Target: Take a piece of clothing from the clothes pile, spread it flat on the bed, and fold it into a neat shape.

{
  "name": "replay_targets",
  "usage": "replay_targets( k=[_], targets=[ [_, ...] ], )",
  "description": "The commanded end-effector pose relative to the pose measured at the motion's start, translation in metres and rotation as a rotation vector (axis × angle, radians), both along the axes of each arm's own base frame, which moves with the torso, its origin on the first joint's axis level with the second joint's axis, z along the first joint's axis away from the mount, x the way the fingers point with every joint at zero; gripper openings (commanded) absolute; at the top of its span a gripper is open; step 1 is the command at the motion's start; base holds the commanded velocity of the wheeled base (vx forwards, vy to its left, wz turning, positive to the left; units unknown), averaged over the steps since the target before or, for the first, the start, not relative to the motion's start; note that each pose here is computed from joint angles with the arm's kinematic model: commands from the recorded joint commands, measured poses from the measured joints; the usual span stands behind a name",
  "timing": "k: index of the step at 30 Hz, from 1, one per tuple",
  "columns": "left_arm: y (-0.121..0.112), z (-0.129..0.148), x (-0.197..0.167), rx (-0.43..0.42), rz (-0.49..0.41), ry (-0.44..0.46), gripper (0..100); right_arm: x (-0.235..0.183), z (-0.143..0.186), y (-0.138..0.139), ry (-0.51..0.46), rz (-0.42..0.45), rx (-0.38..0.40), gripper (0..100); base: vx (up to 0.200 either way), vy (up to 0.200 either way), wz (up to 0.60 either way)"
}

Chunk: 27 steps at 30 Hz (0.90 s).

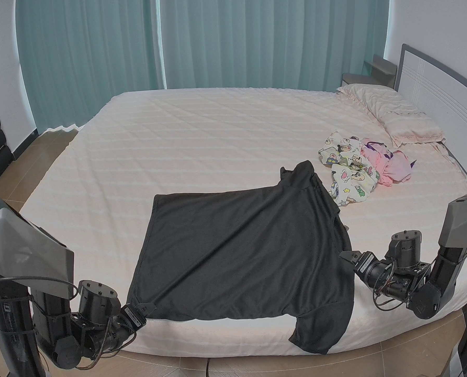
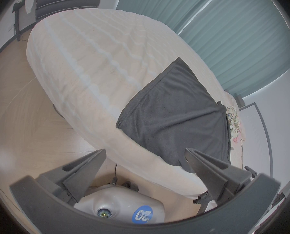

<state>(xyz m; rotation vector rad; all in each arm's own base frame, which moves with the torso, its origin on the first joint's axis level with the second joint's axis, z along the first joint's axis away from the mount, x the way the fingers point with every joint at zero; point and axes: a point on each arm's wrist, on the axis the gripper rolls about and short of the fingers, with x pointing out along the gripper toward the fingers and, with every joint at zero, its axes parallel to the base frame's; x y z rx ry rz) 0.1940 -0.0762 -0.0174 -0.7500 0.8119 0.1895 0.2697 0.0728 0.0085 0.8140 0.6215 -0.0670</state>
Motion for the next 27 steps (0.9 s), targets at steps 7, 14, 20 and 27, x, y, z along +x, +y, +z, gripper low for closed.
replay_targets(
  k=[7,14,20,27],
  targets=[
    [-0.001,-0.026,0.012,0.026,0.034,-0.022,100,-0.001,-0.006,-0.003,0.023,-0.005,-0.005,100,0.000,0.000,0.00],
    [0.005,-0.038,0.021,0.093,0.069,-0.033,100,-0.004,-0.009,-0.003,0.037,0.005,-0.016,100,0.000,0.000,0.00],
    [0.008,-0.039,0.030,0.124,0.116,-0.065,0,-0.019,-0.014,-0.008,0.095,0.127,-0.023,100,0.000,0.000,0.00],
    [0.012,-0.038,0.023,0.146,0.130,-0.044,0,-0.026,-0.023,-0.010,0.133,0.179,-0.085,100,0.000,0.000,0.00]
  ],
)
